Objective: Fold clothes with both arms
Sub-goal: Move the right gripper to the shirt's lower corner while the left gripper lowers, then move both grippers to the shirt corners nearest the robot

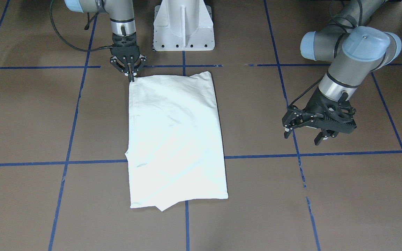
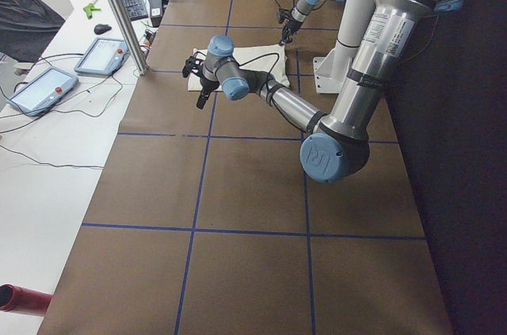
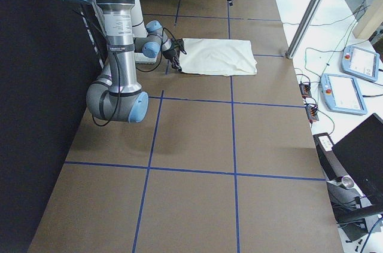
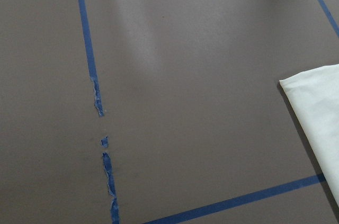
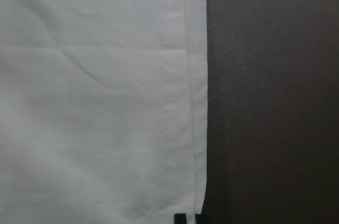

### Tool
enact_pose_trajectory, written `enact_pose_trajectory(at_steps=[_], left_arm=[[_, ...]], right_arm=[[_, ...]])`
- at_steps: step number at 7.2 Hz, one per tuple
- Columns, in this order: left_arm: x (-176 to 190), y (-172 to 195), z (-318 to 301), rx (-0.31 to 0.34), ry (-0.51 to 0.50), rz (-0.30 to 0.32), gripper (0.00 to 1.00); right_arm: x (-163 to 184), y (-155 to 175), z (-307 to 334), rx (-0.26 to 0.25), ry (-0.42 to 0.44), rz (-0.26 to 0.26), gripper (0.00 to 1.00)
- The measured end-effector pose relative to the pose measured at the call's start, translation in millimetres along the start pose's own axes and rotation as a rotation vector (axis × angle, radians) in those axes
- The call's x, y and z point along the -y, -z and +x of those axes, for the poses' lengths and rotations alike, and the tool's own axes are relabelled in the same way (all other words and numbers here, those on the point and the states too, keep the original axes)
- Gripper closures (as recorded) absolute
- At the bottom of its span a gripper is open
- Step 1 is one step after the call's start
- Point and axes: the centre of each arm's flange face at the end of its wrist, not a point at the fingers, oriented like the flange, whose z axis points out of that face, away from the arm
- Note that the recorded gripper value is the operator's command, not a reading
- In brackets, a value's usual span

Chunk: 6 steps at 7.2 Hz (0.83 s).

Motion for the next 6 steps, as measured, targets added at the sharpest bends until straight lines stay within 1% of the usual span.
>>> enact_pose_trajectory(at_steps=[1,2,3,4,5,6], left_arm=[[0,1,2,-0.004,0.010,0.002,0.00],[-3,5,13,-0.019,0.040,0.004,0.00],[-12,7,36,-0.050,0.085,0.000,0.00],[-33,9,73,-0.087,0.155,-0.008,0.00],[-62,8,117,-0.119,0.242,-0.014,0.00],[-100,3,161,-0.143,0.345,-0.026,0.15]], right_arm=[[7,3,-4,0.013,-0.013,0.004,0.00],[31,8,-6,0.047,-0.053,0.000,0.00],[60,16,-4,0.117,-0.108,-0.020,0.00],[83,24,1,0.205,-0.156,-0.031,0.00],[93,30,8,0.275,-0.198,-0.027,0.00],[97,34,14,0.331,-0.256,-0.021,0.00]])
